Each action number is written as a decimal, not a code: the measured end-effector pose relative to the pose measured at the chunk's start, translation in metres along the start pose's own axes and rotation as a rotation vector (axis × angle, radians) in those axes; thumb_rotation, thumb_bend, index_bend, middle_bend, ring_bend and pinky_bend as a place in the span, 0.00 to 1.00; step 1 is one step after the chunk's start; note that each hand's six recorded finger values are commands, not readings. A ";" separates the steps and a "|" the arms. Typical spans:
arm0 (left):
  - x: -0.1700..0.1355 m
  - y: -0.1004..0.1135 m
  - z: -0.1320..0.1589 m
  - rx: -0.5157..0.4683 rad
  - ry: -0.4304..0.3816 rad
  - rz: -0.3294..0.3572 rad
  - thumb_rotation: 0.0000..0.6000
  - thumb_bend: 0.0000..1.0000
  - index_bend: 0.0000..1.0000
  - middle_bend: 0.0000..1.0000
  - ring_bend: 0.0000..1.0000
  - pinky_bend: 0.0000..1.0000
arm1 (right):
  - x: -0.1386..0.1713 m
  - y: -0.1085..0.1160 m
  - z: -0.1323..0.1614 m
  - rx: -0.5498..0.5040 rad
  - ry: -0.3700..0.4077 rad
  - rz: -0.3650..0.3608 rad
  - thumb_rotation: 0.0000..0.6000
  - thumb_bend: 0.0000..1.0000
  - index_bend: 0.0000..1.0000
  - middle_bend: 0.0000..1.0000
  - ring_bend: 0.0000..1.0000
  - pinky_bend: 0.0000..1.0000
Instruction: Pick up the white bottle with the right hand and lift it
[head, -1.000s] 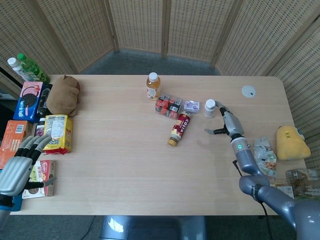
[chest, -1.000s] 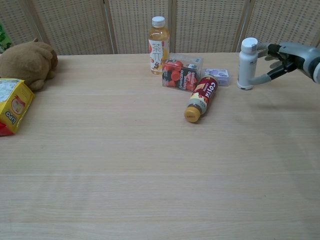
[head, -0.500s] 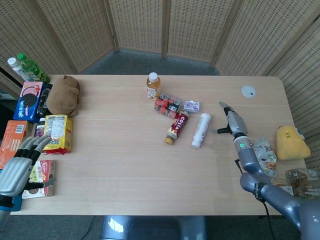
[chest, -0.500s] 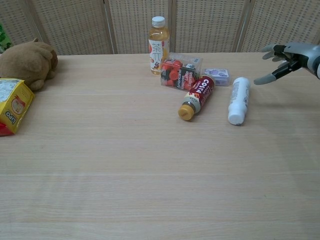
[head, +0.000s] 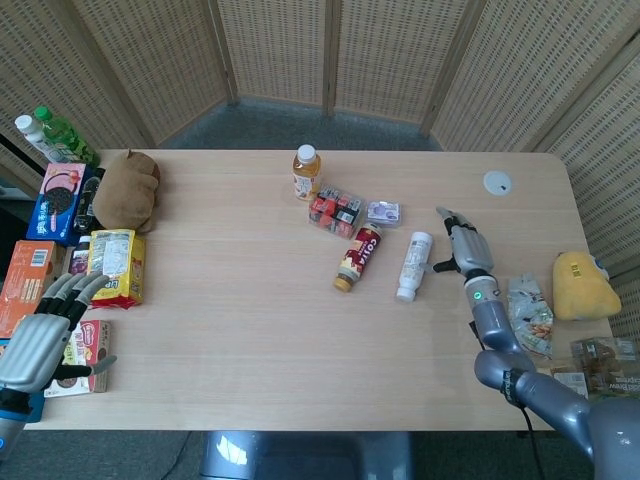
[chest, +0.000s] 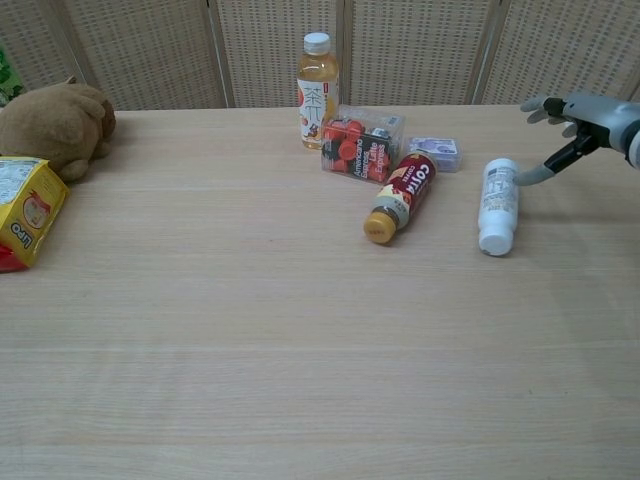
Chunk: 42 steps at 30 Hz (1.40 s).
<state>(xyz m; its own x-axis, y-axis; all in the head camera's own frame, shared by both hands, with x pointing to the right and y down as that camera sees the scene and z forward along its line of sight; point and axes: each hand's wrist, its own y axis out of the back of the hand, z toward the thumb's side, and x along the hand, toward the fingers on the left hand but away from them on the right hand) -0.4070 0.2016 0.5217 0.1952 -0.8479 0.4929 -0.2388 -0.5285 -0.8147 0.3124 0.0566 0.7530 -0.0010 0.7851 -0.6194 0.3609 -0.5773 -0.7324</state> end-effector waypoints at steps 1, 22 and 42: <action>0.000 0.000 0.000 0.001 -0.002 0.000 0.95 0.07 0.00 0.00 0.00 0.00 | 0.001 -0.002 0.000 0.015 -0.008 -0.005 0.92 0.00 0.00 0.00 0.00 0.00; 0.003 -0.004 -0.007 -0.018 -0.010 -0.002 0.95 0.07 0.00 0.00 0.00 0.00 | 0.011 -0.024 0.066 0.086 -0.030 -0.032 0.87 0.00 0.00 0.00 0.00 0.00; -0.002 -0.003 -0.013 -0.022 -0.003 0.007 0.95 0.07 0.00 0.00 0.00 0.00 | 0.009 -0.059 0.032 0.202 -0.071 -0.067 0.88 0.00 0.00 0.00 0.00 0.00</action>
<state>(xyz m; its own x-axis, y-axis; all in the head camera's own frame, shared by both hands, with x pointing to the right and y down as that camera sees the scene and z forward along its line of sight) -0.4195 0.2041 0.5269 0.1962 -0.8516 0.4860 -0.2610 -0.5231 -0.8113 0.2608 0.0908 0.7817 -0.0870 0.8093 -0.5809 0.1639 -0.5636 -0.8096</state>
